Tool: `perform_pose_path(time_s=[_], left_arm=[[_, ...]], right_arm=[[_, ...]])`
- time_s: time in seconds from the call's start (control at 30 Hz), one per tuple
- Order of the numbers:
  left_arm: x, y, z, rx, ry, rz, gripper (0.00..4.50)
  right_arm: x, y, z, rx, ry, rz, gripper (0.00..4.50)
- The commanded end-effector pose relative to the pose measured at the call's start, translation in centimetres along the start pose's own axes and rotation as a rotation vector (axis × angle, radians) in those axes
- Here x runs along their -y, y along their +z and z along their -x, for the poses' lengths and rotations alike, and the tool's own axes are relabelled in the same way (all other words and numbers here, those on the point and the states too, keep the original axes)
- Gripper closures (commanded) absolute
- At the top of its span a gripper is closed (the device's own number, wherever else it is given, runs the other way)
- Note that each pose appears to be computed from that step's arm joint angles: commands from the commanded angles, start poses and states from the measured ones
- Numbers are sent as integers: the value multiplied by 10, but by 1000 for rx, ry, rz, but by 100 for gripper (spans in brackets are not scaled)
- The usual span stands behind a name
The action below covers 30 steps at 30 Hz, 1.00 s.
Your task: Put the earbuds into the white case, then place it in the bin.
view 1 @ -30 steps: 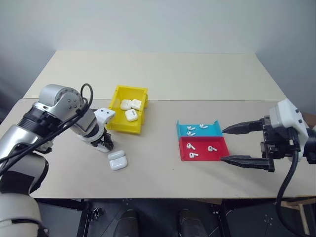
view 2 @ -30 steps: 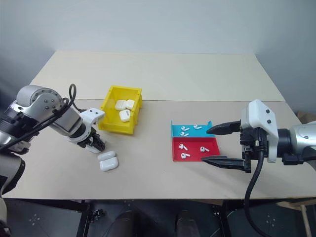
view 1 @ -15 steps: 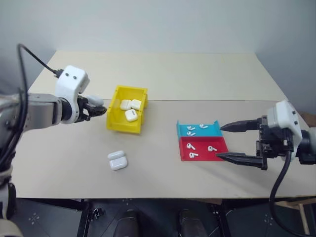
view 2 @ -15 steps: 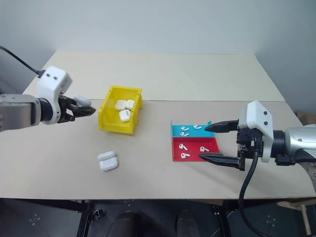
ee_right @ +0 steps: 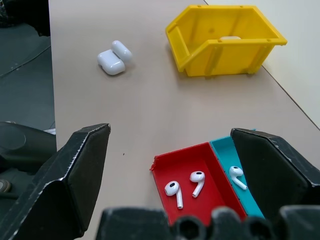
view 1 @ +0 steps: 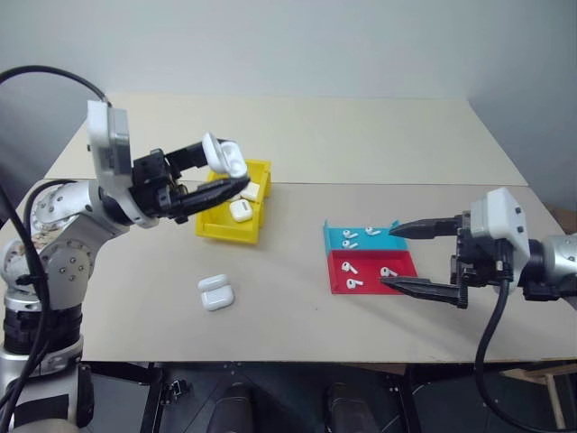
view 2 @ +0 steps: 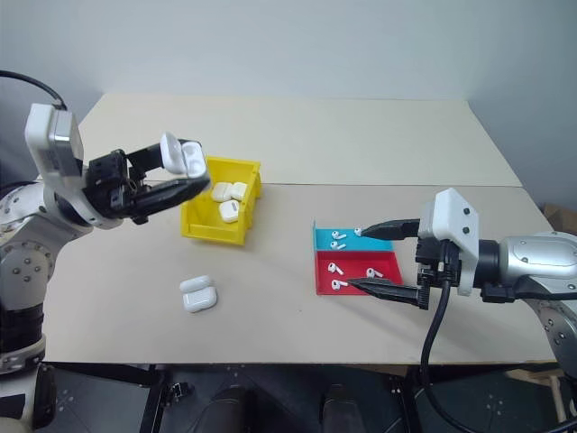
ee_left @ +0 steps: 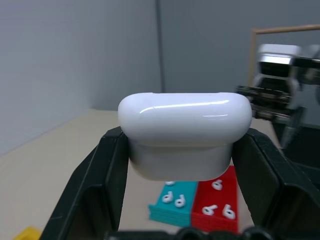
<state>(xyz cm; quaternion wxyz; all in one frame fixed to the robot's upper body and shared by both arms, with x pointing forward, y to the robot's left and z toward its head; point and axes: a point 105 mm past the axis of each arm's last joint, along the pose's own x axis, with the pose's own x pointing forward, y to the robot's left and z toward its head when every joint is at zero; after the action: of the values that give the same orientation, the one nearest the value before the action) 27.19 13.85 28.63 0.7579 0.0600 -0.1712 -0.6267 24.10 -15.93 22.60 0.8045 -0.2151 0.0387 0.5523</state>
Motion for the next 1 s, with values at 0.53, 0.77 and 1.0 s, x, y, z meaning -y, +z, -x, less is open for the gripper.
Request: perform_pose_path(time_s=[0.53, 0.77, 1.0], left_arm=[[27, -11, -20, 39, -258, -27, 172], [32, -13, -27, 52, -262, -21, 172], [40, -17, -38, 65, -284, -9, 172]], right_arm=[[28, -9, -17, -309, 48, 98, 18], [42, -32, -23, -491, 107, 95, 195], [53, -55, -29, -670, 126, 49, 195]])
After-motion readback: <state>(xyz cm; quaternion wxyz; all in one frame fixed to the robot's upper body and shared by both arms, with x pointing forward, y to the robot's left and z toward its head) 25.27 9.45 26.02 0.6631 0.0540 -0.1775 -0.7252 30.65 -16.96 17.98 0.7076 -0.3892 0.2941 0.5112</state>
